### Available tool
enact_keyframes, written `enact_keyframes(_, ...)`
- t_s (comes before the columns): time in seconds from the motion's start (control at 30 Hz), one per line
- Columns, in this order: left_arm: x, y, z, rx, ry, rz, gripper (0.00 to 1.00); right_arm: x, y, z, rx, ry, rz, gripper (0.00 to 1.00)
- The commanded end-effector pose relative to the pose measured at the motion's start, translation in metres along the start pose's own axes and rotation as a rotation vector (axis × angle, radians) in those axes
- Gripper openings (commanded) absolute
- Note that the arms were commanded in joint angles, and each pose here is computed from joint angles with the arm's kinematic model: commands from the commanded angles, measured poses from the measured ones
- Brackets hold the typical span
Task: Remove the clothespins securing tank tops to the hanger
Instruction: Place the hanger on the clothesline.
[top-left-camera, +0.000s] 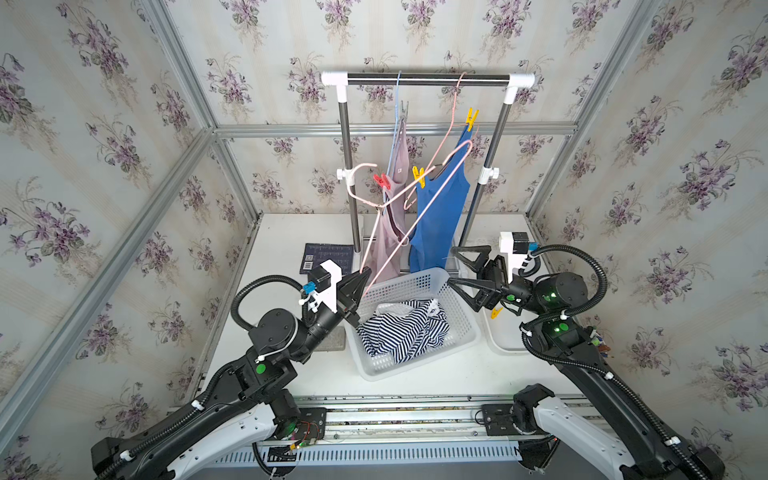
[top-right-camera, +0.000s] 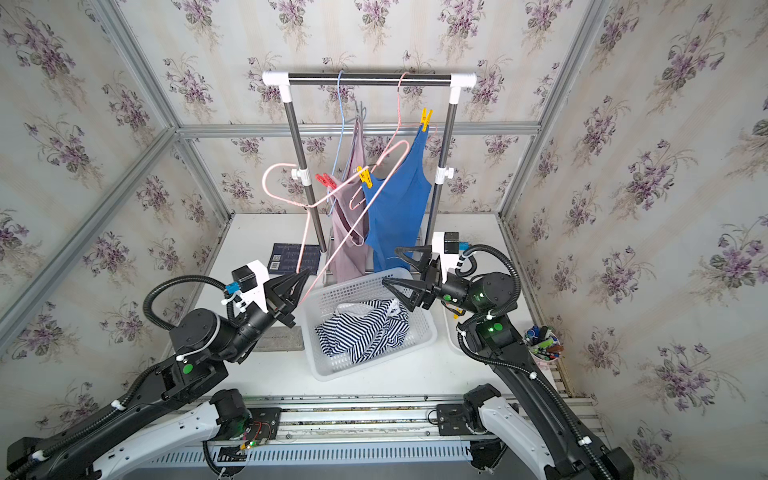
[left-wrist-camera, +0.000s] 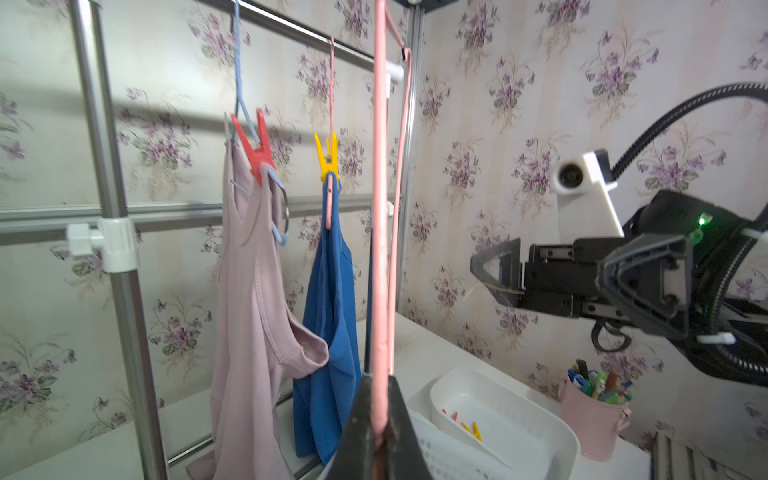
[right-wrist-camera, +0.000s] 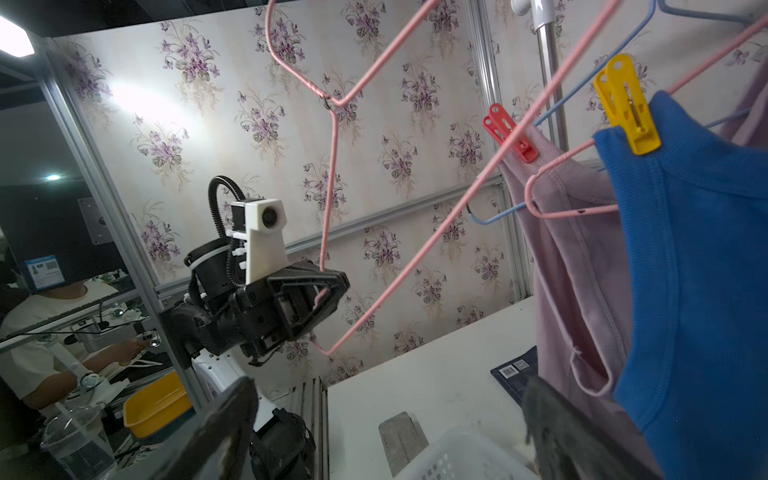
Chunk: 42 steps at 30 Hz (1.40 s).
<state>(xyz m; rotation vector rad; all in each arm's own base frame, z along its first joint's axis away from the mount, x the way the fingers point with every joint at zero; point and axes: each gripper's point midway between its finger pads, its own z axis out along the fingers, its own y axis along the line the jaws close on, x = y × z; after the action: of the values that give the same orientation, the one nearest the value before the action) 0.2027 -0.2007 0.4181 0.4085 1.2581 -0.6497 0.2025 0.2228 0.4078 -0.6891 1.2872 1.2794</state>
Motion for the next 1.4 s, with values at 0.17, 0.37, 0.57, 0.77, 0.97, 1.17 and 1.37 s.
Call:
enact_keyframes(0.17, -0.067, 0.054, -0.028, -0.303, -0.186, 0.013, 0.00, 0.019, -0.033, 0.001, 0.123, 0.025, 0.005, 1.00)
enact_keyframes(0.37, -0.078, 0.083, -0.026, -0.502, -0.045, 0.074, 0.00, 0.029, -0.043, 0.003, 0.140, 0.040, 0.029, 1.00)
enact_keyframes(0.57, -0.082, 0.079, -0.018, -0.484, 0.107, 0.127, 0.00, 0.043, -0.056, 0.004, 0.168, 0.062, 0.072, 1.00)
enact_keyframes(0.77, -0.088, 0.090, -0.023, -0.555, 0.210, 0.162, 0.00, 0.057, -0.068, 0.003, 0.209, 0.090, 0.092, 1.00)
enact_keyframes(0.97, -0.091, 0.092, -0.016, -0.583, 0.355, 0.209, 0.00, 0.069, -0.078, 0.004, 0.230, 0.121, 0.117, 1.00)
enact_keyframes(1.17, -0.083, 0.092, -0.002, -0.601, 0.477, 0.268, 0.00, 0.079, -0.090, 0.005, 0.267, 0.146, 0.143, 1.00)
enact_keyframes(1.37, -0.085, 0.092, 0.015, -0.615, 0.511, 0.319, 0.00, 0.088, -0.099, 0.003, 0.305, 0.168, 0.150, 1.00)
